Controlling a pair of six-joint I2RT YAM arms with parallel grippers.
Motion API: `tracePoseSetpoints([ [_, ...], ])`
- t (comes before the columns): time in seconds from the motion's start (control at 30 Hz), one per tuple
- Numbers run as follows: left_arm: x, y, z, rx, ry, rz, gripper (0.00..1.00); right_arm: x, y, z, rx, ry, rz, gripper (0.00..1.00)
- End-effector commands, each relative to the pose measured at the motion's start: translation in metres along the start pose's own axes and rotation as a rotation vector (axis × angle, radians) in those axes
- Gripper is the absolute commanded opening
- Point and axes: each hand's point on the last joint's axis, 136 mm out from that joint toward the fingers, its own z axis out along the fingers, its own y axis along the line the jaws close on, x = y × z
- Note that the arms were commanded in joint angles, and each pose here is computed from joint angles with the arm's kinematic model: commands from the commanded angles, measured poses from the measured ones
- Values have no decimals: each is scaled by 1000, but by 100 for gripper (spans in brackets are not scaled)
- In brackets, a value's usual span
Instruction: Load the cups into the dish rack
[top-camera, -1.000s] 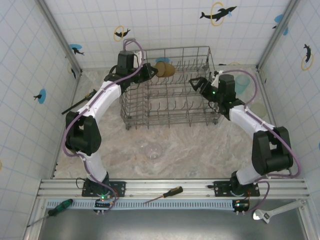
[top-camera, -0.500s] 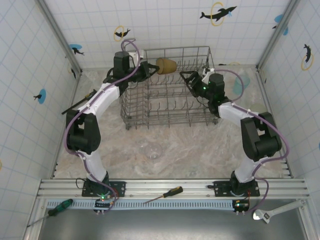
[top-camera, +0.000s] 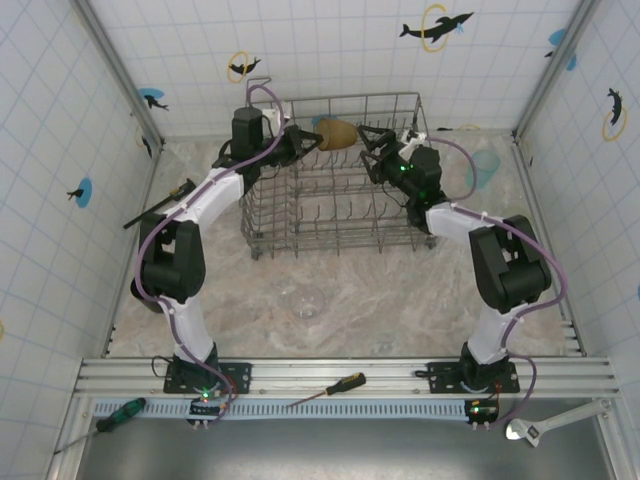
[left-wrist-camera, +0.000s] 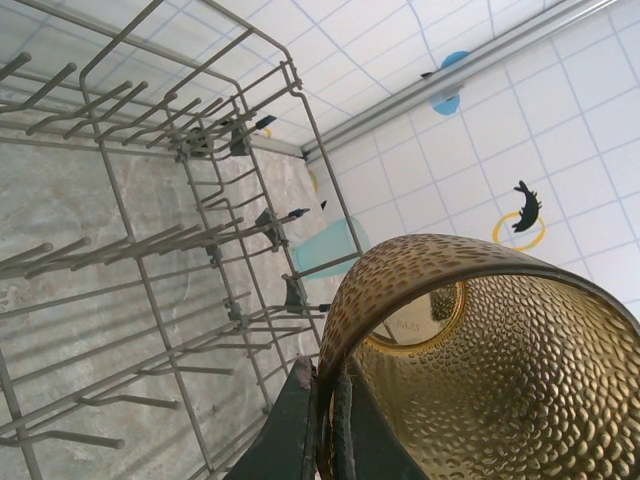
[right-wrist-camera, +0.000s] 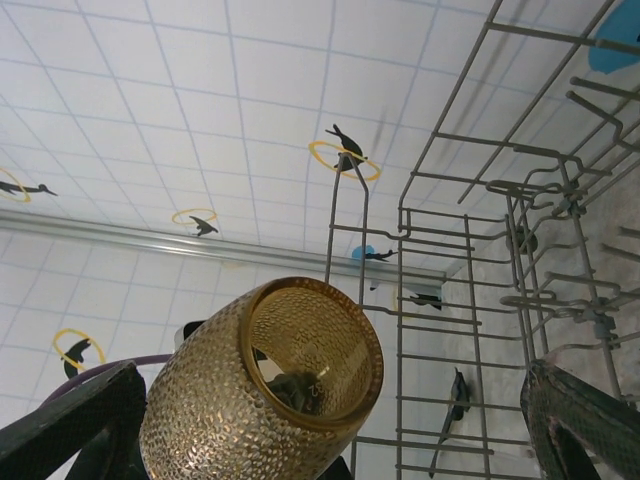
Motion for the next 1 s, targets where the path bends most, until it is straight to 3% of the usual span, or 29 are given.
tracePoseSetpoints([
  [0.0, -2, -2, 2, 41, -2, 3, 0, -3, 29, 12, -97, -28, 30, 100],
  [0.57, 9, 4, 2, 56, 8, -37, 0, 11, 34, 48, -148, 6, 170, 99],
  [0.73, 12, 7, 2, 50, 11, -42, 0, 10, 30, 48, -139, -5, 179, 89],
  [0.97, 15, 11, 4, 50, 24, -60, 0, 12, 31, 48, -163, 2, 194, 67],
])
